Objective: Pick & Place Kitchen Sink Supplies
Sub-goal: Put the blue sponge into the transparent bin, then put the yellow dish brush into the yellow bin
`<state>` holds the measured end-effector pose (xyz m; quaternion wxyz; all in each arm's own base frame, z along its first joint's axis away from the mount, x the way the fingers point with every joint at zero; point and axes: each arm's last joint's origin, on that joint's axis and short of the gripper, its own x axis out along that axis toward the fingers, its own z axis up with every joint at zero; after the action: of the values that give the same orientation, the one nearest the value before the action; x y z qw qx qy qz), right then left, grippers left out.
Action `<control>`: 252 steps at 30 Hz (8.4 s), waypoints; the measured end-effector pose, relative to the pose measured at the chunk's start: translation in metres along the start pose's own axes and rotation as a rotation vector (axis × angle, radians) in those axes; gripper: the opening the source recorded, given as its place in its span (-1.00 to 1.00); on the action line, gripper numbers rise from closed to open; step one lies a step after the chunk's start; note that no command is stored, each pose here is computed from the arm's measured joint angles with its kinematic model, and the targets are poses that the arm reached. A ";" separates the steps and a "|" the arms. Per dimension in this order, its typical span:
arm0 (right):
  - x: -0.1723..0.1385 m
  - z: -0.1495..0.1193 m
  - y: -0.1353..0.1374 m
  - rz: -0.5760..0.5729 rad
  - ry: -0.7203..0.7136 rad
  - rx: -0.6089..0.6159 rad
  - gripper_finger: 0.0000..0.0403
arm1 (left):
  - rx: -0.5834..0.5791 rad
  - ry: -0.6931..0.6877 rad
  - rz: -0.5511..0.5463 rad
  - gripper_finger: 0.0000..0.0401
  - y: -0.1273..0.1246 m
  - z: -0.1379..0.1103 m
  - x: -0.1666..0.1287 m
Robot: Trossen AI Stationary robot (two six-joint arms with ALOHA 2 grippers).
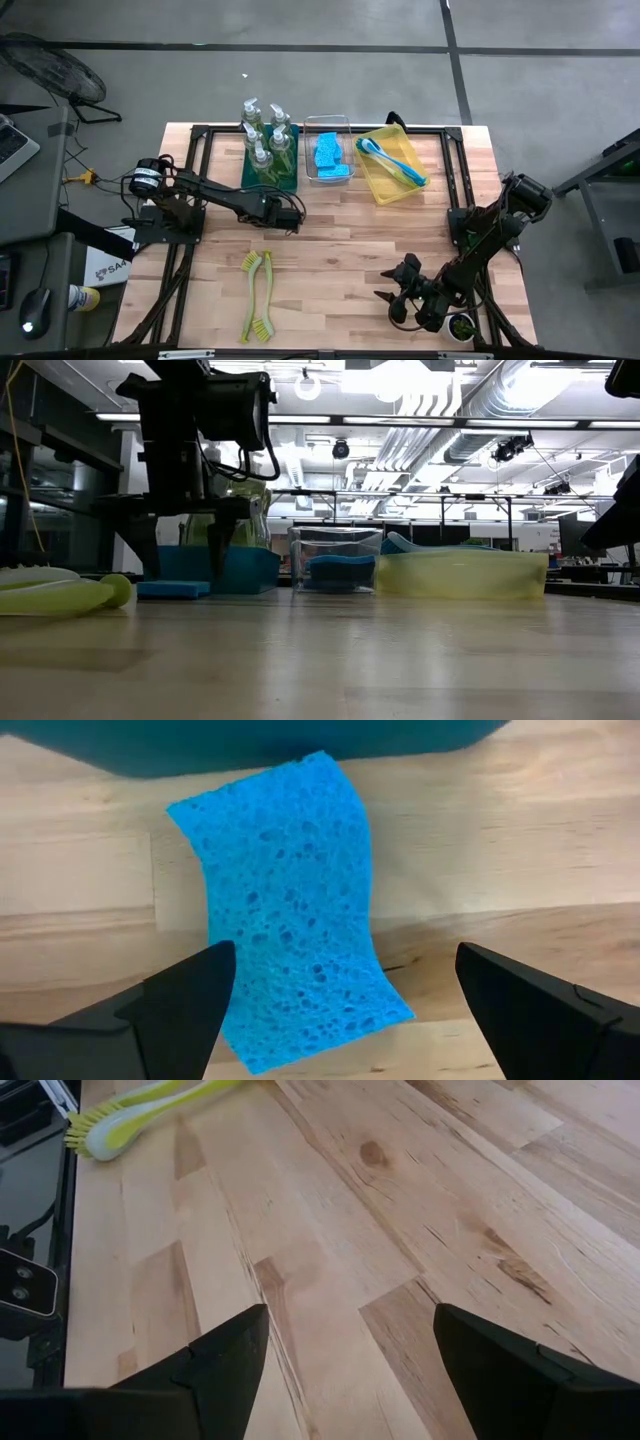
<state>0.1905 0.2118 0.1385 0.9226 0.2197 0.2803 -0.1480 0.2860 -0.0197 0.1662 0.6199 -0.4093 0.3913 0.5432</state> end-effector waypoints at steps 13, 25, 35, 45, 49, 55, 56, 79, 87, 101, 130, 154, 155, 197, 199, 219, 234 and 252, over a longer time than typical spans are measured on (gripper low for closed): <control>-0.001 0.000 0.001 0.010 -0.001 0.007 0.39 | 0.001 -0.014 0.076 0.87 -0.001 -0.006 0.016; 0.005 -0.014 0.000 -0.008 0.009 0.003 0.39 | 0.012 -0.025 0.119 0.86 -0.003 -0.020 0.030; 0.031 -0.044 0.002 0.013 0.041 0.041 0.39 | -0.007 -0.033 0.102 0.66 -0.003 -0.027 0.028; 0.028 -0.047 0.006 0.047 0.034 0.034 0.39 | -0.007 -0.024 0.079 0.15 -0.005 -0.030 0.028; 0.028 -0.047 0.006 0.048 0.038 0.034 0.39 | -0.002 -0.023 0.070 0.04 -0.006 -0.032 0.027; 0.028 -0.047 0.006 0.051 0.038 0.002 0.39 | 0.061 -0.022 0.052 -0.07 -0.014 -0.035 0.017; 0.028 -0.047 0.006 0.052 0.038 -0.016 0.39 | 0.080 -0.011 0.039 -0.09 -0.016 -0.036 0.015; 0.027 -0.044 0.011 0.087 -0.019 -0.199 0.39 | 0.425 -0.153 -0.475 -0.63 -0.070 -0.060 -0.021; 0.027 -0.044 0.011 0.086 -0.020 -0.199 0.39 | 0.328 -0.300 -0.607 -0.85 -0.088 -0.045 -0.028; 0.027 -0.044 0.011 0.086 -0.020 -0.200 0.39 | 0.268 -0.425 -0.649 -0.99 -0.119 0.012 -0.055; 0.027 -0.044 0.012 0.086 -0.019 -0.192 0.39 | 0.126 -0.550 -0.356 -1.00 -0.108 0.115 -0.028; 0.027 -0.044 0.011 0.084 -0.019 -0.201 0.39 | 0.144 -0.586 -0.279 -0.76 -0.114 0.115 -0.003; 0.027 -0.044 0.011 0.084 -0.019 -0.202 0.39 | 0.145 -0.587 -0.279 -0.74 -0.114 0.115 -0.003; 0.027 -0.046 0.012 0.110 0.037 -0.167 0.39 | 0.730 -0.308 -0.243 -0.19 -0.110 -0.015 -0.095; 0.027 -0.046 0.012 0.111 0.038 -0.161 0.39 | 0.717 -0.301 -0.238 -0.19 -0.103 -0.032 -0.101; 0.025 -0.049 0.013 0.128 0.067 -0.165 0.39 | 0.399 -0.153 -0.230 -0.19 -0.025 -0.151 -0.148; 0.021 -0.053 0.014 0.143 0.074 -0.161 0.39 | 0.251 0.070 -0.081 -0.19 0.014 -0.187 -0.145; 0.021 -0.053 0.014 0.142 0.072 -0.161 0.39 | 0.130 0.191 0.008 -0.19 0.032 -0.204 -0.089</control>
<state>0.1890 0.2464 0.0916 0.9348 0.1692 0.3079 -0.0514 0.2370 -0.2392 0.1727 0.6031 -0.4165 0.4845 0.4776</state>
